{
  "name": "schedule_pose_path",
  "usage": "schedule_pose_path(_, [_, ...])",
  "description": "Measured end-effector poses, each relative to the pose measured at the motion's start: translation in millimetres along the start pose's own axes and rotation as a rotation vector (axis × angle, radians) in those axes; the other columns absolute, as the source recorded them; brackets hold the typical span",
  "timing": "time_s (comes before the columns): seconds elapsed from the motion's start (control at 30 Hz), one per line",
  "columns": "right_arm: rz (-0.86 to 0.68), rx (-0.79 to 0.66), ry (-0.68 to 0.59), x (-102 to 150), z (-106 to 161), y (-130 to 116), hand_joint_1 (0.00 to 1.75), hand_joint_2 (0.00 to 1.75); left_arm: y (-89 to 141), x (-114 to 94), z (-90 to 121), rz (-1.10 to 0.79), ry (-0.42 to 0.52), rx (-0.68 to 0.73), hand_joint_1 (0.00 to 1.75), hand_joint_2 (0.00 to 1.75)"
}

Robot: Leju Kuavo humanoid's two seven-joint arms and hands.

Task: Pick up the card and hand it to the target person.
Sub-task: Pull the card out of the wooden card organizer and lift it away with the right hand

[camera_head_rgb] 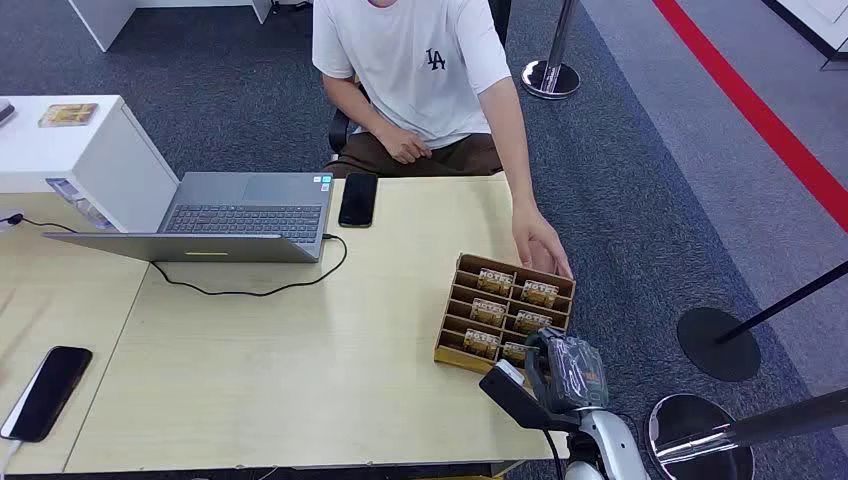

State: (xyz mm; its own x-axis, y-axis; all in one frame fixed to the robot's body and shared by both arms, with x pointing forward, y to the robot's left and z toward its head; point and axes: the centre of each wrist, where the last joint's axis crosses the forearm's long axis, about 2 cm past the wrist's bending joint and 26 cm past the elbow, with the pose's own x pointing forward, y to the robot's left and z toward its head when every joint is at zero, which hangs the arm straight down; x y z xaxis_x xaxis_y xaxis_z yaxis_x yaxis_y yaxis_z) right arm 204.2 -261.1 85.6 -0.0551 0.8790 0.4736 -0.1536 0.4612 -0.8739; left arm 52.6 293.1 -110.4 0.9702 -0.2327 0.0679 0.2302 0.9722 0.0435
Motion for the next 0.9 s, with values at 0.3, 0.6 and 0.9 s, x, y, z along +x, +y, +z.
schedule_pose_path(0.3, [-0.048, -0.025, -0.038, 1, 0, -5, 1.47, 1.75, 0, 0, 0, 0.002, 0.000, 0.000, 0.00, 1.75])
schedule_pose_path(0.6, [-0.087, -0.132, -0.102, 4, -1, -30, 1.47, 1.75, 0, 0, 0, 0.008, -0.002, -0.001, 0.00, 1.75])
schedule_pose_path(0.9, [-0.116, -0.219, -0.155, 2, 0, -52, 1.47, 1.75, 0, 0, 0, 0.018, -0.009, -0.001, 0.00, 1.75])
